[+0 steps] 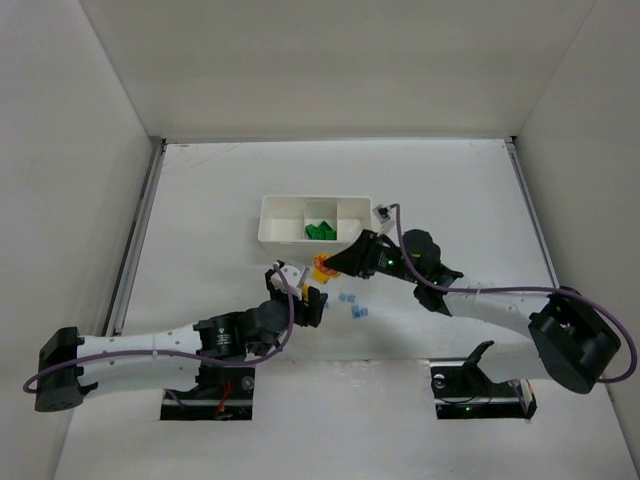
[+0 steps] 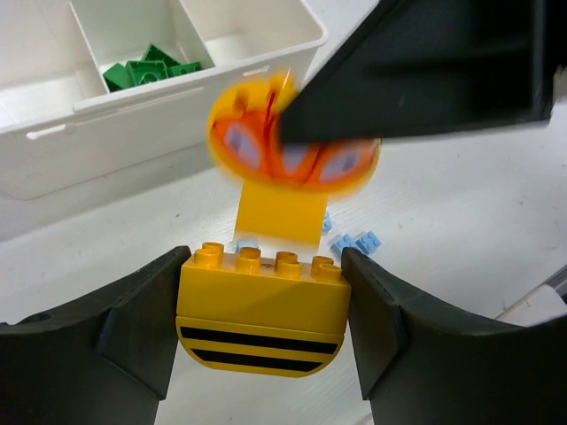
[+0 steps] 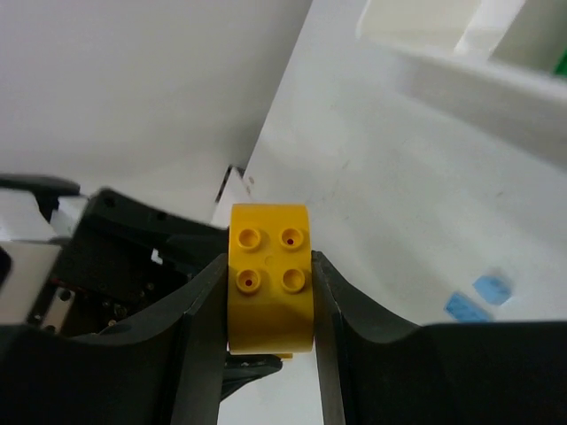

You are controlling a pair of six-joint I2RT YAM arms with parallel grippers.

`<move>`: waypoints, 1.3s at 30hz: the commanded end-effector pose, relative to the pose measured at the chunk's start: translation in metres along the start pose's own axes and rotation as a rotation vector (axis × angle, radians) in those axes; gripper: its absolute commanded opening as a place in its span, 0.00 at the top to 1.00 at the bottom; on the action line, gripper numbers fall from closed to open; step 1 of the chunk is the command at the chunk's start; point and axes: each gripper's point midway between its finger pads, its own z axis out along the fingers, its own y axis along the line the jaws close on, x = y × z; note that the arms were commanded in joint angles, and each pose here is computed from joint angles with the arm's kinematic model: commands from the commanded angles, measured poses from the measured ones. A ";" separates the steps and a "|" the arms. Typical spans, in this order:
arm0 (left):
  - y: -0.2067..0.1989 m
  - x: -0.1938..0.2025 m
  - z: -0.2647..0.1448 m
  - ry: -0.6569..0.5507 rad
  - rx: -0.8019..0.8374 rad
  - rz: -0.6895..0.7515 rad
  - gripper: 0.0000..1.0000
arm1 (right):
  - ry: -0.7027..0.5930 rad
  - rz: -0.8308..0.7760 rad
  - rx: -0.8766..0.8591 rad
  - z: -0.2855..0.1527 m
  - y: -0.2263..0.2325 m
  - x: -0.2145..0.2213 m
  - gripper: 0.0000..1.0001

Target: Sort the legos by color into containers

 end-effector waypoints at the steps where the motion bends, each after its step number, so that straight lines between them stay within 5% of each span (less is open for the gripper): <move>1: 0.006 -0.005 -0.005 -0.021 -0.015 -0.028 0.85 | -0.218 -0.068 0.000 -0.021 0.003 -0.067 0.76; 18: 0.025 -0.033 0.004 -0.077 -0.094 -0.110 0.83 | -0.282 -0.087 0.031 -0.046 -0.004 -0.094 0.75; 23: 0.036 -0.035 0.022 -0.014 -0.131 -0.201 0.82 | -0.302 -0.110 0.075 -0.048 -0.009 -0.099 0.74; 33: 0.076 0.062 0.038 0.331 -0.320 -0.267 0.80 | -0.314 -0.157 0.150 -0.047 -0.017 -0.102 0.73; 39: 0.087 0.089 0.039 0.397 -0.385 -0.268 0.76 | -0.293 -0.156 0.149 -0.041 -0.017 -0.094 0.73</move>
